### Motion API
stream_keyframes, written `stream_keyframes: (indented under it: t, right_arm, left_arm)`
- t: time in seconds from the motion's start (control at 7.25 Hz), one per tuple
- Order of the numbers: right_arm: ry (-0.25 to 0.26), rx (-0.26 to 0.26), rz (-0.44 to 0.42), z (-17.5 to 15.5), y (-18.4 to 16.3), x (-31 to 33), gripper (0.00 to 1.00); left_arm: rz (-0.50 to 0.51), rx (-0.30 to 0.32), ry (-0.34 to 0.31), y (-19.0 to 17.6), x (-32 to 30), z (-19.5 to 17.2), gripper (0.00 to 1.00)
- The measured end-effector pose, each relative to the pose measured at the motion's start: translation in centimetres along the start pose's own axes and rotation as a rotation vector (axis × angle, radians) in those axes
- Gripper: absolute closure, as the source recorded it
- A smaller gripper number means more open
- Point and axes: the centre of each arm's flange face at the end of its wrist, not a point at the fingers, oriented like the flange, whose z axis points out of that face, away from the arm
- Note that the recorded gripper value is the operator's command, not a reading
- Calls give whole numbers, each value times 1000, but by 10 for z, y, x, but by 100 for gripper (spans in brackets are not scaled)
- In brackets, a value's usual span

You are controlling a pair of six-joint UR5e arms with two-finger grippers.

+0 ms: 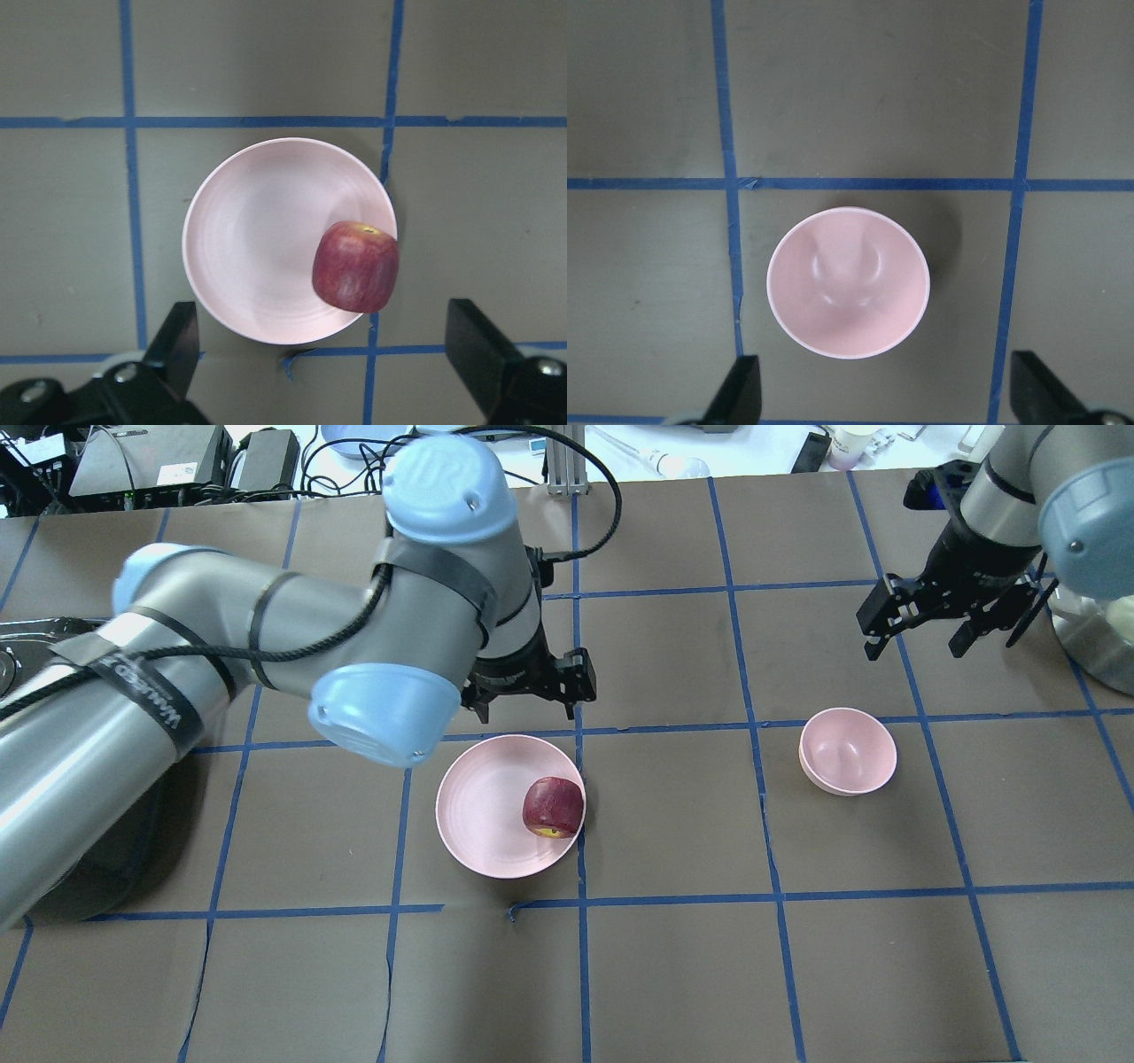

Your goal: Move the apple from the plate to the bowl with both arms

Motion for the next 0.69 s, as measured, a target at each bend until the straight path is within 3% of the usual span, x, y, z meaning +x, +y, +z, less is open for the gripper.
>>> stream_keyframes:
  t: [0.14,0.41,0.55,0.69]
  right_arm:
    - [3,2,-14,35,5,4,0]
    - [11,-1,-24,96,-5,11,4]
    - [9,-12,-21,119,-13,15,16]
    - [4,-31,-18,135,-17,17,47]
  left_arm:
    - [20,-45,-18,11,12,33,0]
    - [42,-79,-35,20,19,85,0]
    - [46,-87,-41,23,18,109,0]
    - [53,-84,-50,28,14,131,0]
